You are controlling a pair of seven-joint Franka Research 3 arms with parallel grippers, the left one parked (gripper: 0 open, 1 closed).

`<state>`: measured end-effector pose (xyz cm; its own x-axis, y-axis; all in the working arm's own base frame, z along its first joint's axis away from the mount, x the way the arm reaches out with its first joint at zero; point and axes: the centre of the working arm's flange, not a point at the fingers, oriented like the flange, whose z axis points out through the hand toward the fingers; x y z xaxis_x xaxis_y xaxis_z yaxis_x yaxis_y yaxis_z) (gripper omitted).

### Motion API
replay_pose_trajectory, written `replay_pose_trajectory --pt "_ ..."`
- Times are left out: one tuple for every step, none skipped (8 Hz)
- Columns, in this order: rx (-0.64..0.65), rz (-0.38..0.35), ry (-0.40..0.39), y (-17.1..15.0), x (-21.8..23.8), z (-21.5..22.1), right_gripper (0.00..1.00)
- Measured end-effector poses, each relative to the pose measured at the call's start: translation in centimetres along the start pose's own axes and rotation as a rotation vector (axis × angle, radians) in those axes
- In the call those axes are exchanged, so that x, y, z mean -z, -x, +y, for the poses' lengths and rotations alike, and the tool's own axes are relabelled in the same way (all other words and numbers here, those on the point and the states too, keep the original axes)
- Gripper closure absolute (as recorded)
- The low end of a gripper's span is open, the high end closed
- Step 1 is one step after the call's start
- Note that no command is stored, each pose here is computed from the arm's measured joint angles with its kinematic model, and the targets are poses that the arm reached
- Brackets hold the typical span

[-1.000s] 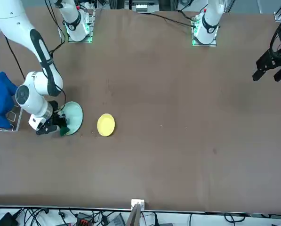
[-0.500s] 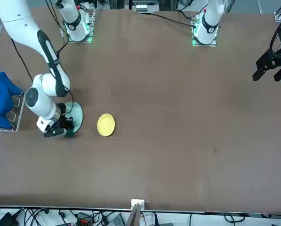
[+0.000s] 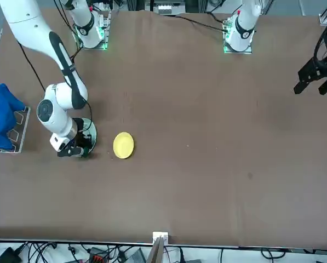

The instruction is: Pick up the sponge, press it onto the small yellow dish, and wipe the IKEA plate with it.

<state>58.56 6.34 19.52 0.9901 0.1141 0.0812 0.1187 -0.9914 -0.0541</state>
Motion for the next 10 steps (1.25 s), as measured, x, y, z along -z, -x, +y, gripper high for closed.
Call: replay_pose_trajectory --pt "0.003 0.000 -0.003 1.2 0.0 -0.6 0.80" --pt "0.004 -0.002 -0.004 2.5 0.1 -0.9 0.80" --pt "0.003 -0.003 -0.002 3.6 0.1 -1.0 0.80" --pt "-0.002 -0.005 0.000 4.4 0.2 -0.8 0.80" --pt "-0.014 -0.012 0.002 5.1 0.2 -0.2 0.80" --pt "-0.029 -0.018 0.005 5.7 0.3 0.8 0.80" --pt "-0.033 -0.024 0.008 6.4 0.5 2.1 0.80" --pt "-0.032 -0.030 0.011 7.1 0.6 3.5 0.80" --pt "-0.028 -0.034 0.014 7.6 0.7 4.9 0.80" --pt "-0.020 -0.035 0.015 8.0 0.8 6.3 0.80"
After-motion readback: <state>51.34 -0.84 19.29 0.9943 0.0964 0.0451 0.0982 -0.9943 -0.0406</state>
